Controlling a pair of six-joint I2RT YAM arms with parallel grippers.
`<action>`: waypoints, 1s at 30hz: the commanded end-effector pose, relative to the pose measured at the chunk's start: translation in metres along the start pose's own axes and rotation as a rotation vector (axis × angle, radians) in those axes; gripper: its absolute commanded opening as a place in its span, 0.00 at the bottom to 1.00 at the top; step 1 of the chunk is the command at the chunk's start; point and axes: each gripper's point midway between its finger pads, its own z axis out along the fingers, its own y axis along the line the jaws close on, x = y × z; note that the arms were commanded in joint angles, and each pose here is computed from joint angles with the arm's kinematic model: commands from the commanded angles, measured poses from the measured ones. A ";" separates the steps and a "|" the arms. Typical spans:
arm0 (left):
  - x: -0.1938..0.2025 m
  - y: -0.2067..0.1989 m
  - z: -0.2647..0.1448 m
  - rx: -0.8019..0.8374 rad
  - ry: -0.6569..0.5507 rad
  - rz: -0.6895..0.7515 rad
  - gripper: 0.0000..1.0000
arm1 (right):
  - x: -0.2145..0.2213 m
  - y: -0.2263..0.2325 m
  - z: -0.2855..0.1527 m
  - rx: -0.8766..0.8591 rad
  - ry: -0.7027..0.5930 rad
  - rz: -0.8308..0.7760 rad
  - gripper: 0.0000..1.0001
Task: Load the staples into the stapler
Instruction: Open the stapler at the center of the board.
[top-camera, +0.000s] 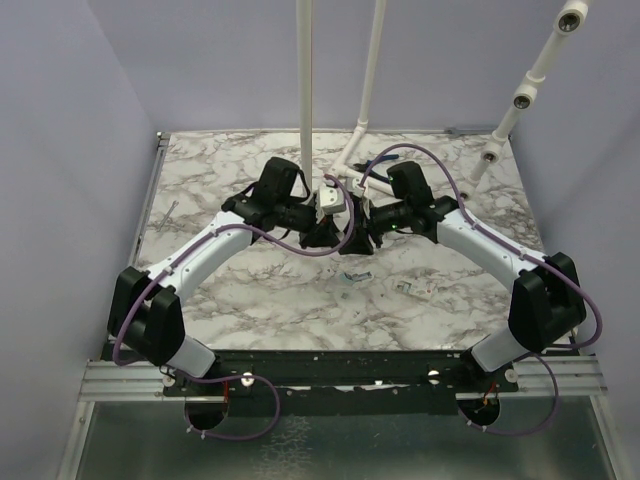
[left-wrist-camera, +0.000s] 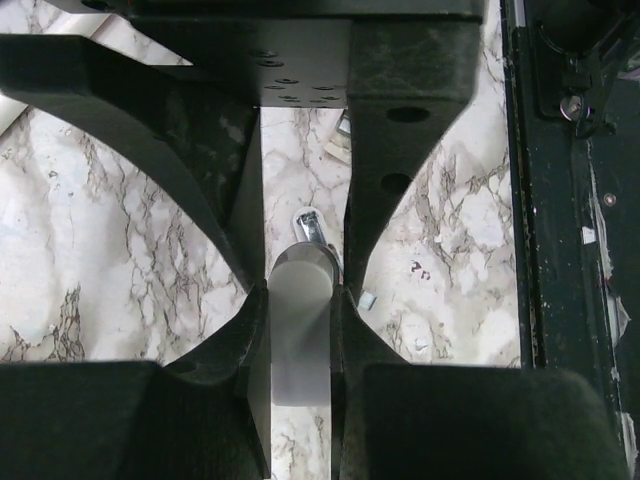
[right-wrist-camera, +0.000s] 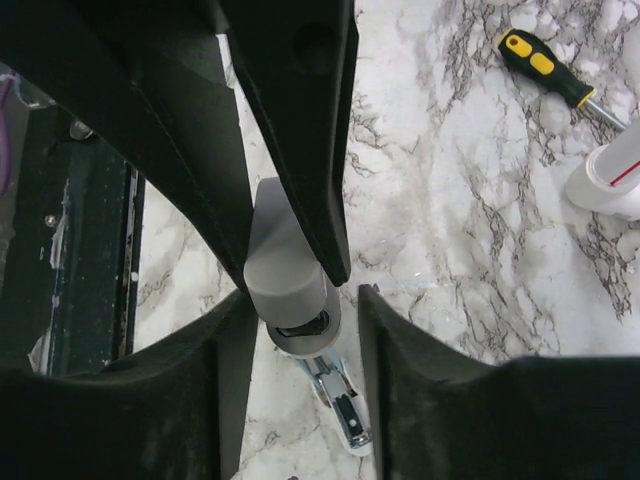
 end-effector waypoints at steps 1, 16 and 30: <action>-0.012 0.001 0.004 0.028 -0.049 0.007 0.00 | -0.004 0.007 0.006 -0.044 -0.026 0.002 0.42; -0.021 0.016 -0.029 0.009 -0.167 -0.037 0.00 | 0.018 -0.001 -0.005 0.049 -0.033 0.014 0.05; 0.038 0.021 -0.068 -0.069 -0.186 -0.079 0.00 | 0.043 -0.038 -0.004 0.208 0.040 0.040 0.01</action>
